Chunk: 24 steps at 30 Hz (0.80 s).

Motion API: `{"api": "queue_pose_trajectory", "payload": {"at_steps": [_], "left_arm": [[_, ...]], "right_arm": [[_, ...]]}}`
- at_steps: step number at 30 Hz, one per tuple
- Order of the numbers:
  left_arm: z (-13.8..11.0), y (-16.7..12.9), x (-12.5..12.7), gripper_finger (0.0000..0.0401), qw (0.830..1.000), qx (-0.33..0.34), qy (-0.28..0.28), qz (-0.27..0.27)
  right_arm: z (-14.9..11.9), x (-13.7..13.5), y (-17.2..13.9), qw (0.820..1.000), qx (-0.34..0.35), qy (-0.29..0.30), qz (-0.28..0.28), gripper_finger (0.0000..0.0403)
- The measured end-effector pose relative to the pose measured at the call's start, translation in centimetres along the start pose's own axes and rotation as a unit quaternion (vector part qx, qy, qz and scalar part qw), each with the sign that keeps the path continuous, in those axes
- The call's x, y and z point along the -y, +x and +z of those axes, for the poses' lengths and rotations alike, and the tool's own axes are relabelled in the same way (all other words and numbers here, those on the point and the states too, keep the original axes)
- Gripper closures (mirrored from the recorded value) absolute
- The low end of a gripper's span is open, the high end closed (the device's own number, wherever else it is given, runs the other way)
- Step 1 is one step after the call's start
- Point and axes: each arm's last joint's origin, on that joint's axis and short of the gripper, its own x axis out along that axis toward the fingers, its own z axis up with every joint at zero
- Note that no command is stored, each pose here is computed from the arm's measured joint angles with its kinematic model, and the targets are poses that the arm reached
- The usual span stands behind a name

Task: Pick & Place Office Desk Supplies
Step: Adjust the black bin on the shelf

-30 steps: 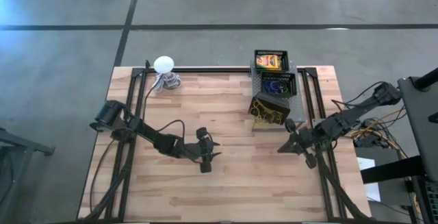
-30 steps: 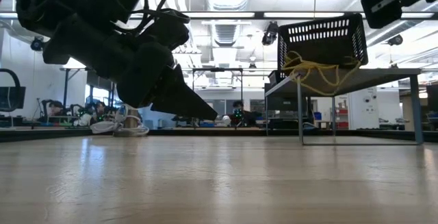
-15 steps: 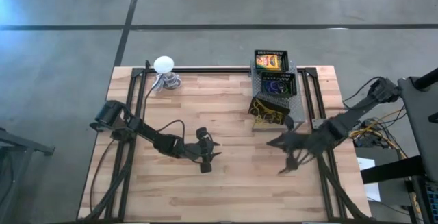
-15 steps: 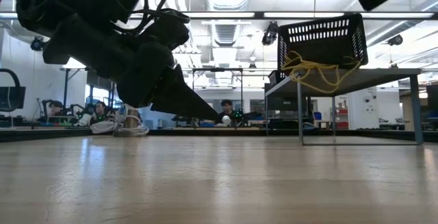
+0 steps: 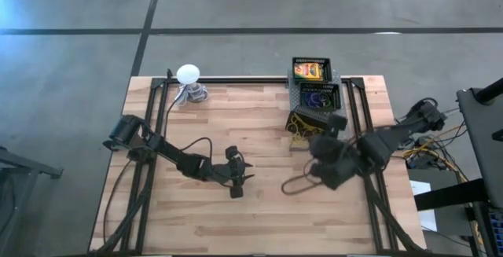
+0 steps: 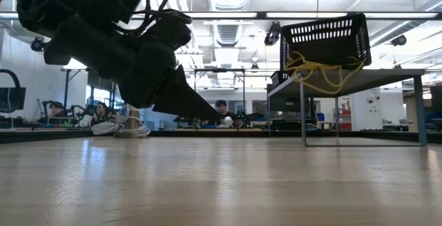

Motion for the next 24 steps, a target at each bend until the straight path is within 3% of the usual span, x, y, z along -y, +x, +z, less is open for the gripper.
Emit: {"api": "queue_pose_trajectory", "payload": {"at_steps": [6,10,24], "left_arm": [[0.0,0.0,0.0,0.0233,1.000,0.000,0.000,0.000],[0.0,0.0,0.0,0.0233,1.000,0.000,0.000,0.000],[-0.1,0.0,0.0,0.0233,1.000,-0.005,0.001,0.001]], "right_arm": [[1.1,3.6,0.9,0.999,-0.048,0.007,-0.007,0.0267],[0.8,5.3,2.6,0.996,-0.087,-0.005,-0.015,0.0243],[-0.7,6.4,6.8,0.985,-0.163,-0.047,-0.044,0.0247]]}}
